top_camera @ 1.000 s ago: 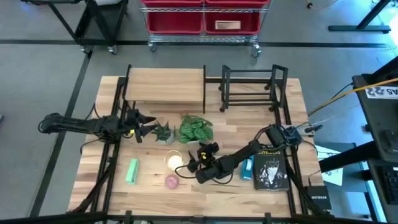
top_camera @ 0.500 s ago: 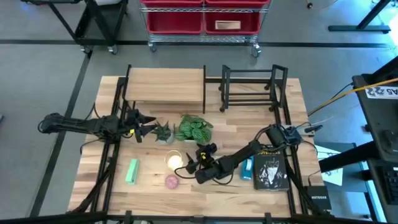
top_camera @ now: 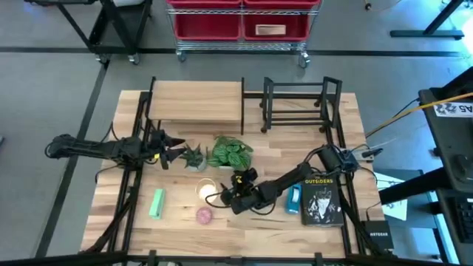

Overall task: Stock shelves
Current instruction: Put the white plotted plant on the shelf

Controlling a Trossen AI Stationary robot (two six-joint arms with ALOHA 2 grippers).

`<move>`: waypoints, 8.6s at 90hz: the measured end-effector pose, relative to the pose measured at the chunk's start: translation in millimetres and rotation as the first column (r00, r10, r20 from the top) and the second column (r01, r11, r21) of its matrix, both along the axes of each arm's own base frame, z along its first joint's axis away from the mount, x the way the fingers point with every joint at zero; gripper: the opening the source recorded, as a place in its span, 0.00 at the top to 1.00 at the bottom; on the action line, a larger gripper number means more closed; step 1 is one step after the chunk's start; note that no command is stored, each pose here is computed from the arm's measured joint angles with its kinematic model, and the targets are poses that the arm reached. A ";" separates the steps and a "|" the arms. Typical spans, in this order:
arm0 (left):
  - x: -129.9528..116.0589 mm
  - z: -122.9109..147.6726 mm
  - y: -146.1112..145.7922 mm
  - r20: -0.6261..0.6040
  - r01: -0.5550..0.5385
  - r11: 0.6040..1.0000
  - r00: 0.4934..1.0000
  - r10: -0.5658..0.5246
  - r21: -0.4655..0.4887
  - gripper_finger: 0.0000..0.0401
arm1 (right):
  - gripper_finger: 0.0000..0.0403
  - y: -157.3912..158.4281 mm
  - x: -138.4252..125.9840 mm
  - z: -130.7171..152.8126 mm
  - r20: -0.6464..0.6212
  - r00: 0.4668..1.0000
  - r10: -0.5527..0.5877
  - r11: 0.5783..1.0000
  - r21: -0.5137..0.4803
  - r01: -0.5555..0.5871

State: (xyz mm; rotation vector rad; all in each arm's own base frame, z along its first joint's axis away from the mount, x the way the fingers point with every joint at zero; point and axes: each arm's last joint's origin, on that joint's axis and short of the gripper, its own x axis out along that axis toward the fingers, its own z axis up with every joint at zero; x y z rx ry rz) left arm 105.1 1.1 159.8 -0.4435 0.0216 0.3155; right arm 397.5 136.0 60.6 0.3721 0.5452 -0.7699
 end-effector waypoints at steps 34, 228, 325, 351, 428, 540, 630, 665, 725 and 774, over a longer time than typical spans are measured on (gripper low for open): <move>0.0 0.0 0.0 0.000 0.000 1.000 1.000 0.000 0.000 0.41 | 0.02 -9.8 -4.6 -3.8 0.044 0.991 -0.127 0.987 -0.088 0.131; 0.2 0.0 -0.5 0.009 0.016 0.999 1.000 -0.016 -0.028 0.41 | 0.05 -23.8 7.6 -8.8 0.213 0.950 -0.229 0.961 -0.106 0.256; 0.2 -0.2 -0.7 0.004 0.022 1.000 1.000 -0.022 -0.022 0.41 | 0.05 -75.5 16.7 -11.6 0.112 0.951 -0.288 0.925 -0.224 0.307; 0.2 -0.2 -0.8 0.004 0.025 0.999 1.000 -0.025 -0.022 0.41 | 0.05 -78.7 17.5 -10.7 0.127 0.945 -0.302 0.916 -0.236 0.325; 0.4 -0.3 -1.5 -0.009 0.055 0.998 0.998 -0.054 0.012 0.41 | 0.34 -67.1 19.1 15.9 0.069 0.978 -0.198 0.946 -0.249 0.209; -49.8 133.4 4.1 -0.086 0.070 0.909 0.996 -0.038 0.411 0.41 | 0.34 -301.3 124.2 188.3 0.269 0.916 0.296 0.920 -0.338 -0.198; -50.1 132.6 4.3 -0.093 0.065 0.910 0.995 -0.029 0.410 0.41 | 0.30 -334.2 132.4 137.1 0.240 0.965 0.104 0.962 -0.271 -0.036; -50.0 131.8 4.3 -0.101 0.068 0.910 0.994 -0.029 0.408 0.41 | 0.29 -334.6 133.8 136.0 0.252 0.961 0.115 0.958 -0.285 -0.039; -50.0 131.0 4.3 -0.110 0.072 0.910 0.994 -0.030 0.408 0.41 | 0.03 -328.3 133.9 140.4 0.154 0.971 0.184 0.927 -0.355 -0.120; -50.0 130.8 4.3 -0.112 0.073 0.909 0.993 -0.029 0.411 0.41 | 0.05 -291.1 116.2 183.5 -0.092 0.978 0.189 0.917 -0.340 -0.209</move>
